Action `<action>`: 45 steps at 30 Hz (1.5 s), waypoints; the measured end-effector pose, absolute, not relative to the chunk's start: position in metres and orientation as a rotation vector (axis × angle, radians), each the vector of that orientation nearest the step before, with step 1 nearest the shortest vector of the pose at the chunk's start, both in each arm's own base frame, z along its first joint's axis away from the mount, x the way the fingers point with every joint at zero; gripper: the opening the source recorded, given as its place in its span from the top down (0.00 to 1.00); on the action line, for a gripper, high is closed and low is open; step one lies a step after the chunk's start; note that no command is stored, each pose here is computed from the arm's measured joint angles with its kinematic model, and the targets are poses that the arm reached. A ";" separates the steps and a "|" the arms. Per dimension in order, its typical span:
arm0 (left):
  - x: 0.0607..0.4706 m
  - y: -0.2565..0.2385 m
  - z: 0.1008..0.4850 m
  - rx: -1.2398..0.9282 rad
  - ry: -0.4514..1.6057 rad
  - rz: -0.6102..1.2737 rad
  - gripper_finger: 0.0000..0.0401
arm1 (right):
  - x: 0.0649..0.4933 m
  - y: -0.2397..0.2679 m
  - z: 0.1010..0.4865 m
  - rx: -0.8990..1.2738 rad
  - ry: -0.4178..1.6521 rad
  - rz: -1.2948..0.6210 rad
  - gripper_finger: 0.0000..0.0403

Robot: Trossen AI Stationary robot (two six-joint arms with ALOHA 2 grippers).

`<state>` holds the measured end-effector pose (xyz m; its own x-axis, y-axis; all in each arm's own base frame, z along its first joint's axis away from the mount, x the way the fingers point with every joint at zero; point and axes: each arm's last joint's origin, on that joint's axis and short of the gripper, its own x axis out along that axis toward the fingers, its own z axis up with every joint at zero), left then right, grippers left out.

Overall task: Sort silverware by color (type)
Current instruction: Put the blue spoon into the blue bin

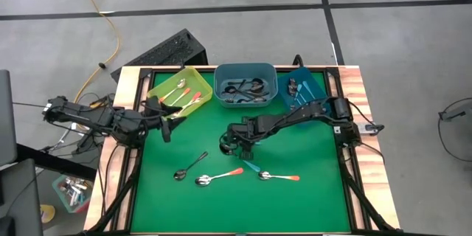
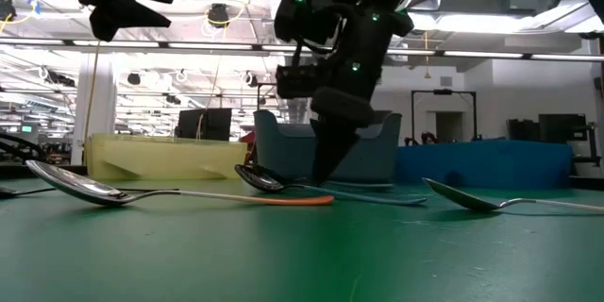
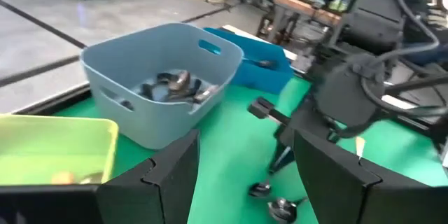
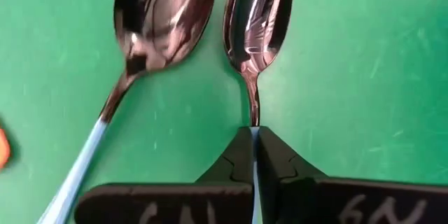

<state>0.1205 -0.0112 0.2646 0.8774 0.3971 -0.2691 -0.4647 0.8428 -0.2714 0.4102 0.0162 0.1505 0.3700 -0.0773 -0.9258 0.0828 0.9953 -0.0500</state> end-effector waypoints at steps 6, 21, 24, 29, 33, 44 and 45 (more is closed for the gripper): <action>0.120 -0.009 0.266 -0.242 0.200 0.515 0.46 | 0.411 0.019 0.151 0.035 1.177 -0.104 0.98; 0.119 -0.007 0.266 -0.206 0.183 0.591 0.46 | 0.410 0.014 0.152 -0.003 1.185 -0.065 0.97; 0.119 -0.007 0.267 -0.209 0.178 0.603 0.46 | 0.409 0.018 0.151 -0.071 1.201 0.006 0.97; 0.120 -0.008 0.266 -0.298 0.171 0.555 0.46 | 0.417 0.019 0.155 0.000 1.111 -0.039 0.97; 0.120 -0.008 0.266 -0.411 0.135 0.572 0.46 | 0.405 0.024 0.158 0.121 1.196 -0.187 0.97; 0.120 -0.008 0.268 -0.524 0.076 0.609 0.46 | 0.373 0.022 0.210 0.381 1.196 -0.445 0.98; 0.120 -0.008 0.268 -0.529 0.076 0.610 0.46 | 0.371 0.020 0.215 0.398 1.180 -0.457 0.98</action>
<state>0.1195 -0.0076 0.2676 0.8212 0.5263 -0.2204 -0.5642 0.6914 -0.4513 0.3706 0.0205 0.2152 0.3106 -0.1320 -0.9413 0.5362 0.8420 0.0589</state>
